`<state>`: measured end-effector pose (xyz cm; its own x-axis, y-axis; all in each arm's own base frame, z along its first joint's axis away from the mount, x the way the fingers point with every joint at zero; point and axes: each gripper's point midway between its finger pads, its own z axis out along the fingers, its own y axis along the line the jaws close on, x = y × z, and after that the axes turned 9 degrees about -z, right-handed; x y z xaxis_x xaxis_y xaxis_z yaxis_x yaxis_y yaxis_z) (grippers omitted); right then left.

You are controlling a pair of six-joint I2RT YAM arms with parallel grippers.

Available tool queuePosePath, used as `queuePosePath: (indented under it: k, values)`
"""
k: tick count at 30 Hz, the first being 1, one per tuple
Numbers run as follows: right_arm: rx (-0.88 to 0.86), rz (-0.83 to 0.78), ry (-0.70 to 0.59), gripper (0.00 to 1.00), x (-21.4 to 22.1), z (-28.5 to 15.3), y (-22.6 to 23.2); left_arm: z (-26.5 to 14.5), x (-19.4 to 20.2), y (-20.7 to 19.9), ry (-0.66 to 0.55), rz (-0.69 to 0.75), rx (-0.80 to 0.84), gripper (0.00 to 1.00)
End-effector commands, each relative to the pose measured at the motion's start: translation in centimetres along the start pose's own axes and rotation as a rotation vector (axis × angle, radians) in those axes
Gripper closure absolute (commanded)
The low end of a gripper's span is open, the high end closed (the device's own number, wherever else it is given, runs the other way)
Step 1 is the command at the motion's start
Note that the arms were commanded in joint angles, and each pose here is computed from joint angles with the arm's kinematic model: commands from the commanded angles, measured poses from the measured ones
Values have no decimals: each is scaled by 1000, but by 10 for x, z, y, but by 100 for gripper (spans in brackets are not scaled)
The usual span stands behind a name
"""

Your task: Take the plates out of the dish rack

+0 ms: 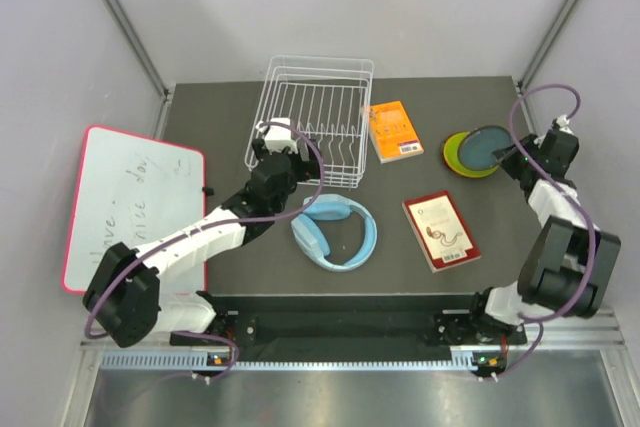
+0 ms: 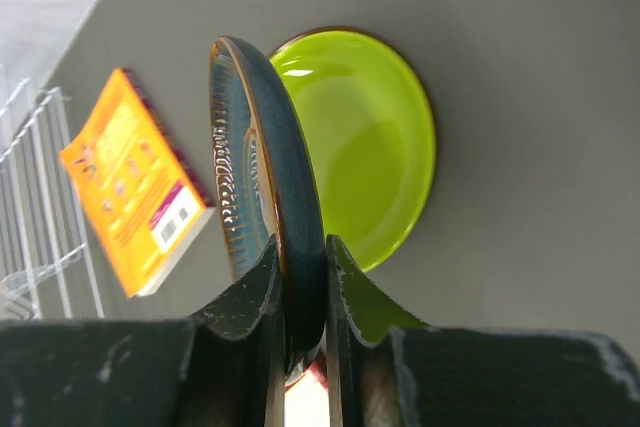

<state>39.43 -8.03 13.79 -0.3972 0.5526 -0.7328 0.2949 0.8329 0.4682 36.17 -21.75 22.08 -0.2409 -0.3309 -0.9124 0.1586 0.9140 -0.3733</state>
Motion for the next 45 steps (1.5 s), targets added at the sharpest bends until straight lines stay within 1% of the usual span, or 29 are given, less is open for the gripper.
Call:
queuePosePath:
  k: [1, 6, 9, 11, 15, 16, 19, 20, 21, 22, 23, 24, 25, 27, 30, 31, 35, 37, 40, 45]
  values:
    - [2, -46, -95, 100, -46, 16, -3, -4, -16, 23, -76, 51, -103, 1]
    - [-16, -16, -49, 100, -35, 40, -10, -10, -15, 33, -94, 61, -126, 1]
    - [-39, 0, -11, 100, -26, 51, -11, -11, -11, 37, -77, 78, -128, 1]
    - [-50, 5, 9, 98, -20, 57, -12, -10, -9, 39, -67, 75, -131, 1]
    - [-52, -1, 46, 80, -12, 63, -13, -6, -1, 40, -26, 70, -121, 1]
    - [-54, -3, 52, 72, -11, 63, -12, -5, -2, 38, -24, 63, -116, 1]
    - [-48, -19, 68, 63, -6, 62, -11, -1, 1, 33, 4, 58, -90, 1]
    - [-59, -25, 68, 62, -8, 60, -7, -1, 1, 32, 9, 54, -89, 1]
    - [-65, -21, 107, 62, -1, 57, -4, 0, 2, 31, 21, 54, -79, 1]
    - [-68, -26, 120, 61, -1, 55, 0, 2, 4, 29, 34, 59, -73, 1]
    - [-65, -42, 111, 60, -9, 50, 7, 3, 4, 28, 42, 61, -68, 1]
    - [-66, -75, 114, 54, -9, 47, 14, 3, 5, 25, 47, 60, -58, 1]
    - [-31, -84, 126, 44, -8, 44, 12, 4, 6, 24, 54, 59, -50, 1]
    - [2, -124, 103, 39, -18, 38, 17, 5, 7, 18, 68, 60, -18, 1]
    - [-8, -130, 130, 39, -18, 34, 24, 7, 8, 10, 90, 54, 12, 1]
    - [-16, -128, 132, 39, -20, 30, 27, 5, 10, 2, 107, 54, 56, 1]
    - [-2, -165, 72, 38, -29, 10, 37, 1, 5, -10, 113, 37, 117, 1]
    - [32, -176, 42, 37, -35, 2, 35, -1, 0, -11, 103, 28, 115, 1]
    - [60, -198, 45, 37, -37, -3, 31, -2, -1, -11, 108, 26, 111, 1]
    - [76, -207, 80, 38, -26, -4, 26, -5, 1, -10, 119, 21, 106, 1]
